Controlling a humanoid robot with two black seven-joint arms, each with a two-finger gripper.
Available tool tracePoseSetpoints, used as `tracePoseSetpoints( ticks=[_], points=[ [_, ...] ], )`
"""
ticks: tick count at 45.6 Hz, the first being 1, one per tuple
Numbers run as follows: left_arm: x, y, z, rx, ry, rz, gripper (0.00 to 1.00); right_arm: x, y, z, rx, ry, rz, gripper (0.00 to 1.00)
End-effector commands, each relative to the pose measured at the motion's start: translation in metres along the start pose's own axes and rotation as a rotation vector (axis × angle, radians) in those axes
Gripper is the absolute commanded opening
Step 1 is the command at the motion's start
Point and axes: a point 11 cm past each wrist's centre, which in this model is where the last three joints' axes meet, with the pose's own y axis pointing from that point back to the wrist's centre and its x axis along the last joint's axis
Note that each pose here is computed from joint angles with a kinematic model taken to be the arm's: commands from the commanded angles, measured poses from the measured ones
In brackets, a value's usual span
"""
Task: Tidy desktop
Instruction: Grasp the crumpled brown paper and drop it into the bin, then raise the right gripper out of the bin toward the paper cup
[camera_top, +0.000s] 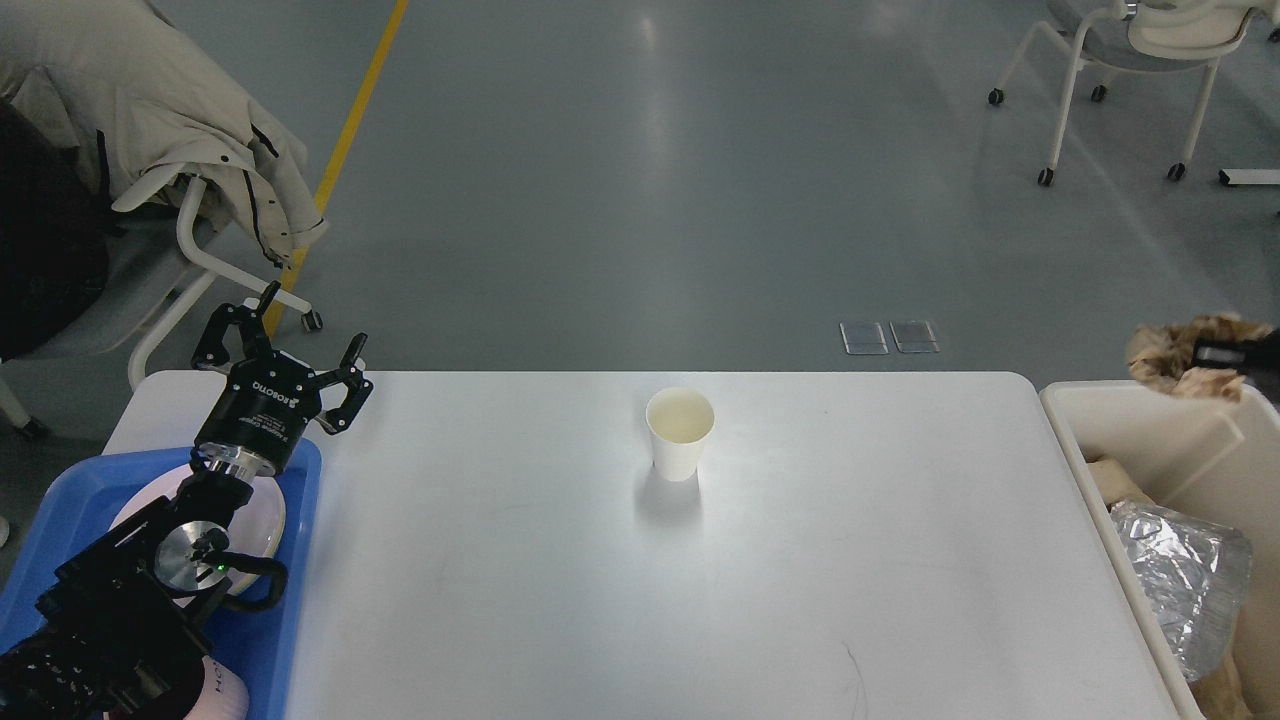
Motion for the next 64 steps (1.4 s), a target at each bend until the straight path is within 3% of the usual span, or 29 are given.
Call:
tracePoseSetpoints(
  ticks=[1,22,25,27,28,29,30,31,51,55,58,61,64],
  points=[
    [0.000,0.000,0.000,0.001,-0.001,0.000,1.00,-0.103,-0.015,0.016,-0.068,0.005,-0.134,0.00],
    [0.000,0.000,0.000,0.001,0.000,0.000,1.00,-0.117,-0.015,0.021,-0.087,0.007,-0.129,0.00],
    [0.000,0.000,0.000,-0.001,0.000,0.000,1.00,-0.116,-0.015,0.022,-0.088,0.007,-0.128,0.08],
    [0.000,0.001,-0.001,0.002,-0.001,0.001,1.00,-0.116,-0.015,0.022,-0.088,0.007,-0.128,0.21],
    [0.000,0.000,0.000,0.000,0.000,0.000,1.00,-0.116,-0.015,0.021,-0.087,0.007,-0.127,0.35],
    [0.000,0.000,0.000,-0.001,0.000,0.000,1.00,-0.116,-0.015,0.021,-0.087,0.007,-0.127,0.56],
    [0.000,0.000,0.000,-0.001,0.000,0.000,1.00,-0.116,-0.015,0.022,-0.088,0.007,-0.127,0.89],
    [0.000,0.000,0.000,-0.001,0.000,0.000,1.00,-0.116,-0.015,0.022,-0.088,0.007,-0.127,1.00],
    [0.000,0.000,0.000,0.001,-0.001,0.000,1.00,-0.094,-0.013,0.022,-0.082,-0.011,-0.111,1.00],
    [0.000,0.000,0.000,-0.001,0.000,0.000,1.00,-0.026,-0.001,0.005,-0.032,-0.064,-0.114,1.00],
    [0.000,0.000,0.000,0.002,-0.001,0.000,1.00,0.038,0.032,-0.012,0.039,-0.134,-0.151,1.00],
    [0.001,0.001,0.000,0.000,0.000,0.001,1.00,0.096,0.084,-0.062,0.170,-0.096,-0.176,1.00],
    [0.000,0.000,0.000,0.001,0.000,0.000,1.00,0.133,0.177,-0.130,0.346,0.043,-0.226,1.00]
  ],
)
